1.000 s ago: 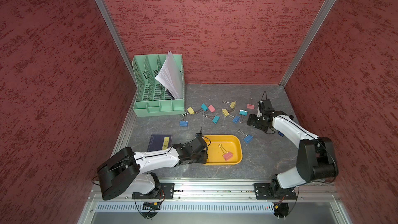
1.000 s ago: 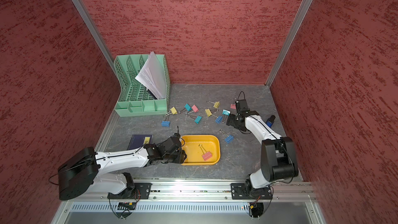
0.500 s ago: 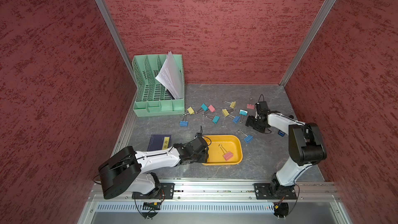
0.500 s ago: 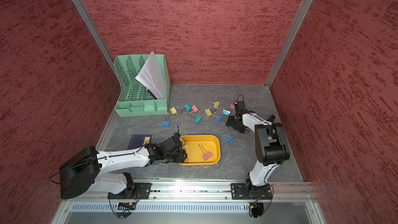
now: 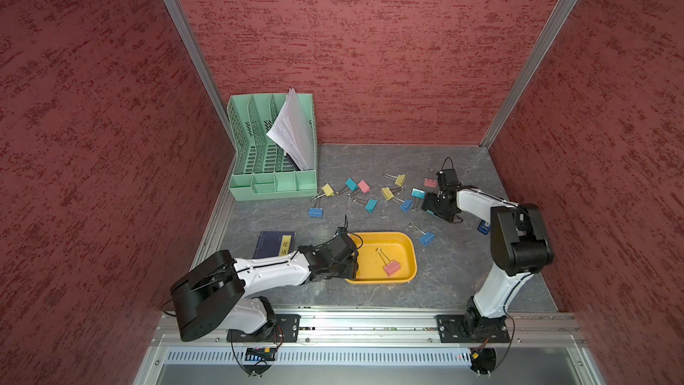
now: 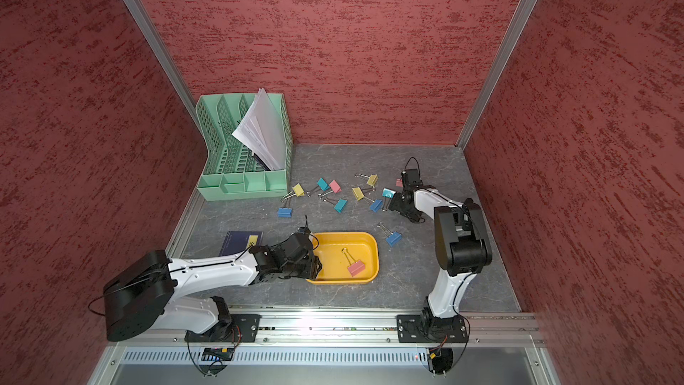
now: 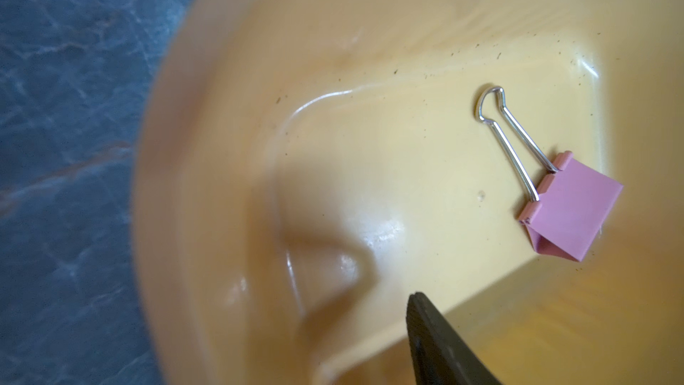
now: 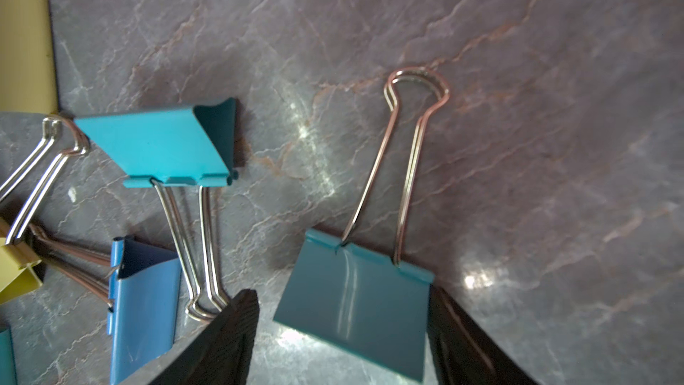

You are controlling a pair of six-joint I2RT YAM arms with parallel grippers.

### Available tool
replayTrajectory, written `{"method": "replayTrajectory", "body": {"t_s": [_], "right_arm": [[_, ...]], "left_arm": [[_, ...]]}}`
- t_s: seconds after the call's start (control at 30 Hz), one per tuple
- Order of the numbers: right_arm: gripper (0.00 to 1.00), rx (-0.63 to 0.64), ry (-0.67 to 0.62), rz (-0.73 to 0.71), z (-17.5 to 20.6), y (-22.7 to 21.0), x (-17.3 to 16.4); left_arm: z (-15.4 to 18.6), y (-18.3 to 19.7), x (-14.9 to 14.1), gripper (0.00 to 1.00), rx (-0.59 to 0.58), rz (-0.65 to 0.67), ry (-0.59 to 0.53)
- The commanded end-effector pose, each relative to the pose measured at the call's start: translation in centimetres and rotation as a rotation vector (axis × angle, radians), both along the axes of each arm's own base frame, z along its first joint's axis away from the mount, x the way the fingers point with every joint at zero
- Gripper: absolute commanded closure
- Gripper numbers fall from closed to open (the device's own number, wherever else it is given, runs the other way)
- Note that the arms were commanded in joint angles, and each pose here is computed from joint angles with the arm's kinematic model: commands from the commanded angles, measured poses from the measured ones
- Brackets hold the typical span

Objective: Put the binder clips in the storage box
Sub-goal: Pick up the binder clip at the center of the board, then place the binder clip in the storage box.

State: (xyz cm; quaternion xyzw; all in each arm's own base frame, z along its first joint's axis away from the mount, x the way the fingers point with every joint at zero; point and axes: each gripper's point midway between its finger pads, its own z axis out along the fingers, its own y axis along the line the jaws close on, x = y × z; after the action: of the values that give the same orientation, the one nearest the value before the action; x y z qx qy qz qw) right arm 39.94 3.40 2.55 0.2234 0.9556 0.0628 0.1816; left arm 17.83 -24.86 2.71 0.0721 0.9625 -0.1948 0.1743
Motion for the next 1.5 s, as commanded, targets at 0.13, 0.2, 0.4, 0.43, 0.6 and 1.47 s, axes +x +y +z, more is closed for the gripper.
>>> {"method": "replayTrajectory", "body": {"t_s": [0.13, 0.2, 0.4, 0.43, 0.6, 1.47], "right_arm": [[0.33, -0.069, 0.048, -0.001, -0.8, -1.2, 0.1], [0.4, -0.068, 0.052, -0.001, -0.8, -1.2, 0.1], [0.47, -0.101, 0.022, 0.014, 0.6, -1.3, -0.1], [0.47, -0.107, -0.001, 0.023, 1.5, -1.2, 0.0], [0.51, -0.15, -0.119, 0.124, 7.3, 0.9, -0.2], [0.17, 0.037, -0.093, 0.686, 8.2, 18.9, -18.6]], "left_arm": [[-0.1, -0.3, 0.5, 0.37, -0.009, -0.014, -0.005], [-0.2, -0.3, 0.6, 0.37, -0.004, -0.017, -0.004], [-0.3, -0.2, 0.7, 0.37, -0.006, -0.019, -0.004], [-0.2, -0.2, 0.7, 0.37, -0.007, -0.017, -0.005], [-0.2, -0.1, 0.8, 0.37, -0.01, -0.011, -0.003], [-0.4, -0.3, 1.1, 0.37, -0.002, -0.005, 0.0]]}}
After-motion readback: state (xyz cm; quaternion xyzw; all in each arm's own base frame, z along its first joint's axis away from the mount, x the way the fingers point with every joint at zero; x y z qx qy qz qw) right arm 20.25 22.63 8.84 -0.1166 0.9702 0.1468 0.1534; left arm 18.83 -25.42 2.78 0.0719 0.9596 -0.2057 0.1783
